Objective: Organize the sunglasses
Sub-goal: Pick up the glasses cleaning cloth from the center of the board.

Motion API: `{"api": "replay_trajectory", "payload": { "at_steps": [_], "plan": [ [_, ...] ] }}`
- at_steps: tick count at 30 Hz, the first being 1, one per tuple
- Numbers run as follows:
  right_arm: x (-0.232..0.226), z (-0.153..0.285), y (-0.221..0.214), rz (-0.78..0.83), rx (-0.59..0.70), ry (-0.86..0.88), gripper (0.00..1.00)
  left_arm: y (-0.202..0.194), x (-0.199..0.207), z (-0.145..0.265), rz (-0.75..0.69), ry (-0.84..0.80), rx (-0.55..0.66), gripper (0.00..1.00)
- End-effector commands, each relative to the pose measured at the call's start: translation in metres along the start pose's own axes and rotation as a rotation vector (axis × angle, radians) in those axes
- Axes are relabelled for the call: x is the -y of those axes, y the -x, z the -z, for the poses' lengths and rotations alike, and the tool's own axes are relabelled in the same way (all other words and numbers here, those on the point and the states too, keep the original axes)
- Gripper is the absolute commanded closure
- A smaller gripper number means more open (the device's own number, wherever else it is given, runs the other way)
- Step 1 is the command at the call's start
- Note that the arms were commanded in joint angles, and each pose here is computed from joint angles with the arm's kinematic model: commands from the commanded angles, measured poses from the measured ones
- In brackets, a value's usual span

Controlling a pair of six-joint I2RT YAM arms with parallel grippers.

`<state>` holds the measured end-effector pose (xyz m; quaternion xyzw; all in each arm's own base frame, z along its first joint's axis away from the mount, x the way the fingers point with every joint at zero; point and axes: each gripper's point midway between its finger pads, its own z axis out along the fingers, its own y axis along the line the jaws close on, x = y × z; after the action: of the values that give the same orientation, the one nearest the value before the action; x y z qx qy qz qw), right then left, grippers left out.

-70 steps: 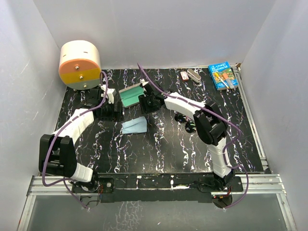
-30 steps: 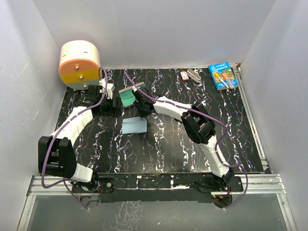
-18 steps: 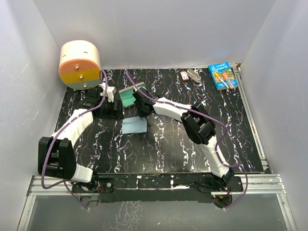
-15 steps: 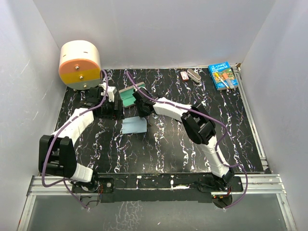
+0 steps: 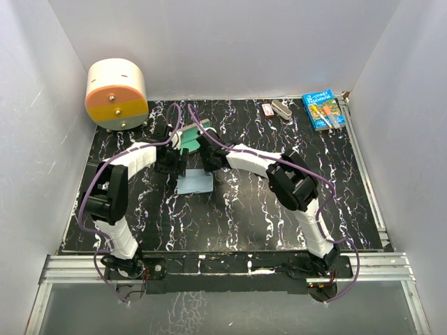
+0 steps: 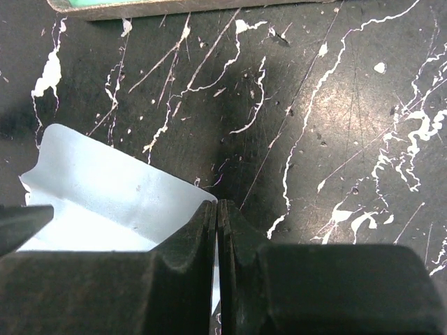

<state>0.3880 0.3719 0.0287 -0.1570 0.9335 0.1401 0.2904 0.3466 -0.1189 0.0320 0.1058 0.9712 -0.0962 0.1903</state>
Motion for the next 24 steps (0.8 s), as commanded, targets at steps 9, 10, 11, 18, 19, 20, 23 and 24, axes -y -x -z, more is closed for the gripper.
{"api": "replay_trajectory", "payload": {
  "at_steps": [9, 10, 11, 18, 19, 20, 23, 24],
  "plan": [
    [-0.007, 0.006, 0.005, -0.012, 0.033, 0.052, 0.92, 0.017, -0.012, 0.000, 0.018, 0.119, 0.013, 0.33],
    [-0.007, 0.006, 0.005, -0.012, 0.033, 0.052, 0.92, 0.018, -0.012, -0.002, 0.017, 0.123, 0.008, 0.33],
    [-0.007, 0.006, 0.005, -0.011, 0.034, 0.052, 0.92, 0.019, -0.010, -0.004, 0.012, 0.125, 0.004, 0.33],
    [-0.006, 0.005, 0.007, -0.009, 0.039, 0.048, 0.92, 0.015, -0.004, -0.025, -0.003, 0.163, -0.049, 0.39],
    [-0.006, 0.005, 0.006, -0.008, 0.037, 0.048, 0.92, 0.015, -0.004, -0.026, 0.004, 0.166, -0.056, 0.41],
    [-0.006, 0.005, 0.006, -0.008, 0.036, 0.046, 0.92, 0.014, -0.004, -0.029, 0.005, 0.167, -0.064, 0.44],
    [-0.004, 0.005, 0.005, -0.008, 0.036, 0.037, 0.92, 0.009, -0.003, -0.032, 0.006, 0.168, -0.075, 0.47],
    [-0.003, 0.005, 0.004, -0.009, 0.036, 0.035, 0.92, 0.007, -0.003, -0.032, 0.004, 0.167, -0.078, 0.47]
  ]
}}
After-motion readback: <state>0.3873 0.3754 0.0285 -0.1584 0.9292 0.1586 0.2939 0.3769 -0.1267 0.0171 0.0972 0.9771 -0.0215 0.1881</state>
